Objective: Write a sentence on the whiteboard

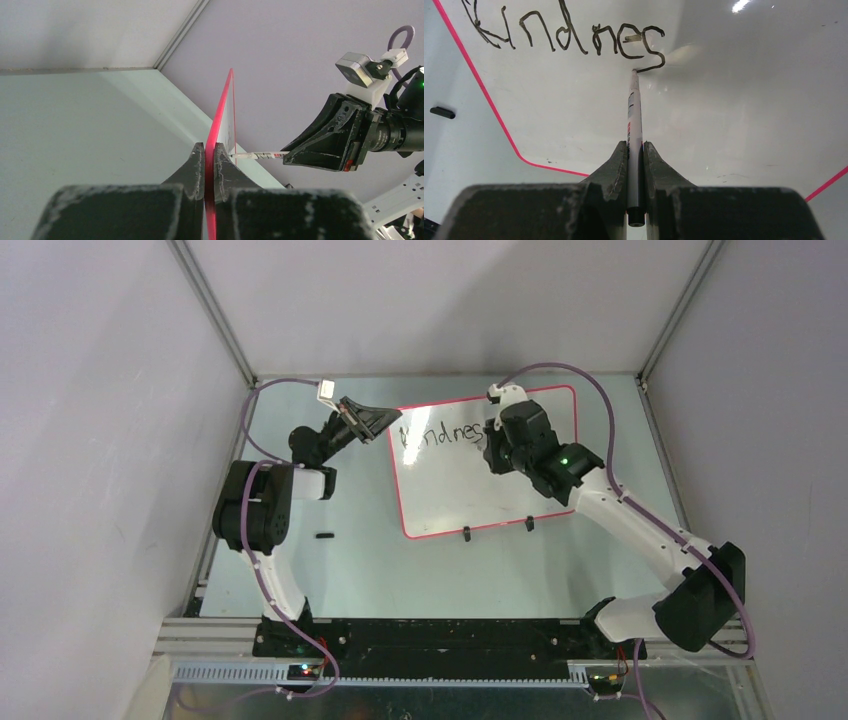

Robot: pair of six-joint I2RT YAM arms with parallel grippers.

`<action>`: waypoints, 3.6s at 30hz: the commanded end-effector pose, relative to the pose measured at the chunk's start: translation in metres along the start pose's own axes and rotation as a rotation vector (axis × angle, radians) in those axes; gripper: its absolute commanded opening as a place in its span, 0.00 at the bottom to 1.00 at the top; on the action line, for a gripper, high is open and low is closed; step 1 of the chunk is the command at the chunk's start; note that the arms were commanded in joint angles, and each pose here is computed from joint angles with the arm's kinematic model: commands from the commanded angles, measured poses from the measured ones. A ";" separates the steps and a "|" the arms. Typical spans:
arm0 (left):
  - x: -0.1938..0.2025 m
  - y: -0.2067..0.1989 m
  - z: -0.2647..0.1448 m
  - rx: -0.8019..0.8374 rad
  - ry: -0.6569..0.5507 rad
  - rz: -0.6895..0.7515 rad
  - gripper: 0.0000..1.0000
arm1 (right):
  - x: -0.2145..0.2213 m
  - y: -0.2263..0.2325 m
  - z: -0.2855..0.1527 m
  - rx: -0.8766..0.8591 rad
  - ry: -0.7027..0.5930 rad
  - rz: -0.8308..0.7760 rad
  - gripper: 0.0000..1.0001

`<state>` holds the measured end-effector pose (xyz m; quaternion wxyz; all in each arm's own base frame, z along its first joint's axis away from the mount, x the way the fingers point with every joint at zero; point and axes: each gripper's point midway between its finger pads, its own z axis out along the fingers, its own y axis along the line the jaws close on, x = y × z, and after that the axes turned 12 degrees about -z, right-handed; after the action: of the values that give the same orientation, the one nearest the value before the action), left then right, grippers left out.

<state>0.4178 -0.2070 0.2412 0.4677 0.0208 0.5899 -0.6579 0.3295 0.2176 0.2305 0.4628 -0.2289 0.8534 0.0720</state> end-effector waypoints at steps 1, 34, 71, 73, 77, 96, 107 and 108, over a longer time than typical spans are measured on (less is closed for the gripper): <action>-0.007 -0.018 0.005 0.063 -0.003 0.127 0.00 | -0.019 -0.004 -0.018 0.012 -0.106 0.014 0.00; -0.007 -0.019 0.004 0.062 -0.004 0.130 0.00 | -0.026 -0.047 -0.017 0.125 -0.186 0.126 0.00; -0.007 -0.019 0.004 0.063 -0.002 0.136 0.00 | -0.028 -0.047 -0.001 0.140 -0.181 0.131 0.00; -0.007 -0.019 0.004 0.064 -0.001 0.136 0.00 | -0.029 -0.045 0.000 0.134 -0.184 0.128 0.00; -0.007 -0.019 0.003 0.063 -0.001 0.136 0.00 | -0.031 -0.041 0.000 0.118 -0.189 0.118 0.00; -0.007 -0.020 0.004 0.064 -0.002 0.139 0.00 | -0.017 -0.029 0.005 0.058 -0.127 0.084 0.00; -0.007 -0.019 0.003 0.063 -0.003 0.138 0.00 | -0.008 -0.040 -0.005 0.103 -0.094 0.079 0.00; -0.007 -0.019 0.004 0.063 -0.002 0.138 0.00 | -0.007 -0.041 -0.006 0.109 -0.092 0.079 0.00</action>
<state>0.4183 -0.2066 0.2406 0.4686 0.0210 0.5906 -0.6567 0.3478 0.1948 0.2383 0.5119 -0.1730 0.8378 0.0782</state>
